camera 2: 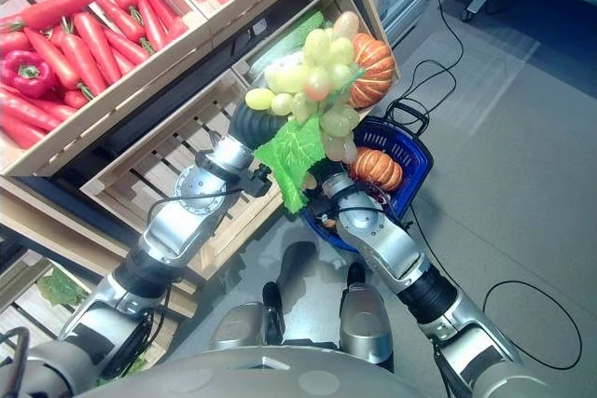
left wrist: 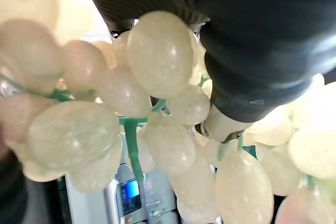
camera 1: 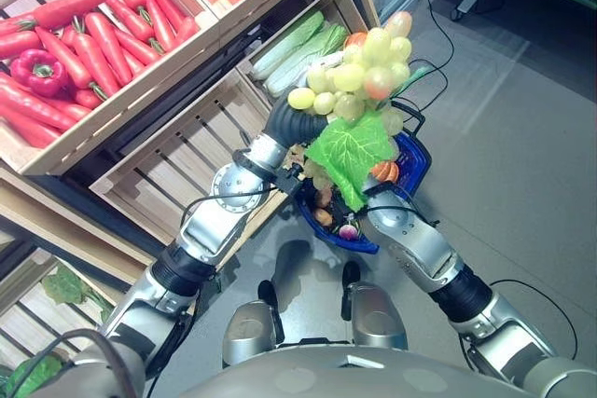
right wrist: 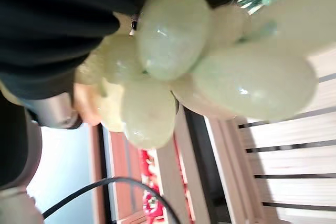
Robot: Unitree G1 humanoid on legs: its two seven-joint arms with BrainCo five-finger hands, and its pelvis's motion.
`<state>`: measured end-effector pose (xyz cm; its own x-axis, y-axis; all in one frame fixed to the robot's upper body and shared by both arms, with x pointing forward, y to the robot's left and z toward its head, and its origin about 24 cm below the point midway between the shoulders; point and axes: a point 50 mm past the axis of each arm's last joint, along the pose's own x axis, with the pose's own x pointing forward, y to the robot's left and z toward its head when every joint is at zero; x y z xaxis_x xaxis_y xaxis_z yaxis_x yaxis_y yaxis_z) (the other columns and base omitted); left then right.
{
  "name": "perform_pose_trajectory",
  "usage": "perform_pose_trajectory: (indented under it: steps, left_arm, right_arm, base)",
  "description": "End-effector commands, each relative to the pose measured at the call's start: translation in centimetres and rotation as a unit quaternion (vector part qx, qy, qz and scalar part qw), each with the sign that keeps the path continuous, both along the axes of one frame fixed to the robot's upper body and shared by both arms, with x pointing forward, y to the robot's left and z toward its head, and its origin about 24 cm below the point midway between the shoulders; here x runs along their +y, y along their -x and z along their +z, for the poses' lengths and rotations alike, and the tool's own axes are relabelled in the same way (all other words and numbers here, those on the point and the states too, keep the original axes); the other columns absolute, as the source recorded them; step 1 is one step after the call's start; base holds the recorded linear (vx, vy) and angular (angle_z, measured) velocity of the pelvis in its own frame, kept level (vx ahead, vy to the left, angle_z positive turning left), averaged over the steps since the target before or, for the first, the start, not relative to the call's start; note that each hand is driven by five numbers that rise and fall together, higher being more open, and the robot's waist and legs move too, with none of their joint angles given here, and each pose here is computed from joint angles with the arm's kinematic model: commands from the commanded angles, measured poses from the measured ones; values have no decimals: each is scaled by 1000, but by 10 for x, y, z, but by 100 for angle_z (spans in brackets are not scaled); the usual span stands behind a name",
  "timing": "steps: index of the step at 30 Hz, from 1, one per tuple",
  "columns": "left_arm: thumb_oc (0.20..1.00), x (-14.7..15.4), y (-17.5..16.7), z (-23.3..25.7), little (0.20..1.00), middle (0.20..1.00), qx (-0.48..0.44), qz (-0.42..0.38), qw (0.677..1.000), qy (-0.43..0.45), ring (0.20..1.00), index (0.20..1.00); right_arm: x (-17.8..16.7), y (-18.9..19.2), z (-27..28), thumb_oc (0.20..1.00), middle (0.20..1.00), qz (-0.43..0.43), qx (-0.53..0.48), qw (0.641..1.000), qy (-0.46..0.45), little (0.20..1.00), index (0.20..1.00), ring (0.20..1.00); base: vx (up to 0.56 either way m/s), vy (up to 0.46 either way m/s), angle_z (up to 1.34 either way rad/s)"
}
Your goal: Pick up fruits and vegetables into the basket
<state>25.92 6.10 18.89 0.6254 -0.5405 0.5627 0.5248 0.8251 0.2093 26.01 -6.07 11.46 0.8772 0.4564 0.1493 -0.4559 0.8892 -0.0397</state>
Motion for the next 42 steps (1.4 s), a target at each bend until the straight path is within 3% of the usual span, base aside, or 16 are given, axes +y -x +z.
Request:
perform_pose_trajectory:
  steps: [1, 4, 5, 6, 12, 19, 34, 42]
  left_arm:
    - [200, -22, 26, 30, 200, 200, -51, -76, 994, 53, 200, 200]
    - [200, -23, 21, 23, 200, 200, -11, -73, 997, 39, 200, 200]
    - [570, -23, 19, 20, 570, 570, 2, -69, 997, 33, 570, 570]
    - [1000, -24, 18, 17, 1000, 1000, 2, -69, 998, 14, 1000, 1000]
    - [1000, -21, 9, 0, 1000, 1000, 42, -47, 996, -56, 1000, 1000]
    - [1000, -1, -12, -28, 1000, 1000, 119, 34, 986, -108, 1000, 1000]
    - [1000, 51, -25, -59, 1000, 1000, 229, 165, 959, 38, 1000, 1000]
    - [1000, 113, -6, -76, 1000, 1000, 232, 247, 904, 261, 1000, 1000]
  right_arm:
    - [21, 15, 73, 200, 200, 42, -162, 981, -100, 200, 200, 200]
    - [20, 17, 79, 200, 200, 43, -181, 977, -103, 200, 200, 200]
    - [20, 17, 81, 200, 200, 41, -188, 976, -102, 200, 200, 200]
    - [20, 18, 84, 200, 200, 40, -194, 975, -102, 200, 200, 200]
    - [15, 16, 87, 200, 200, 30, -210, 973, -94, 200, 200, 200]
    - [3, 10, 87, 200, 200, 10, -218, 973, -76, 200, 200, 200]
    - [-29, 12, 90, 200, 200, -42, -257, 962, -81, 200, 200, 200]
    - [-73, 10, 68, 200, 200, -151, -246, 956, -50, 200, 200, 200]
  base:
    - [0, 0, 0]
    - [0, 0, 0]
    - [0, 0, 0]
    - [0, 0, 0]
    - [0, 0, 0]
    - [0, 0, 0]
    - [0, 0, 0]
    - [-23, -53, 7]
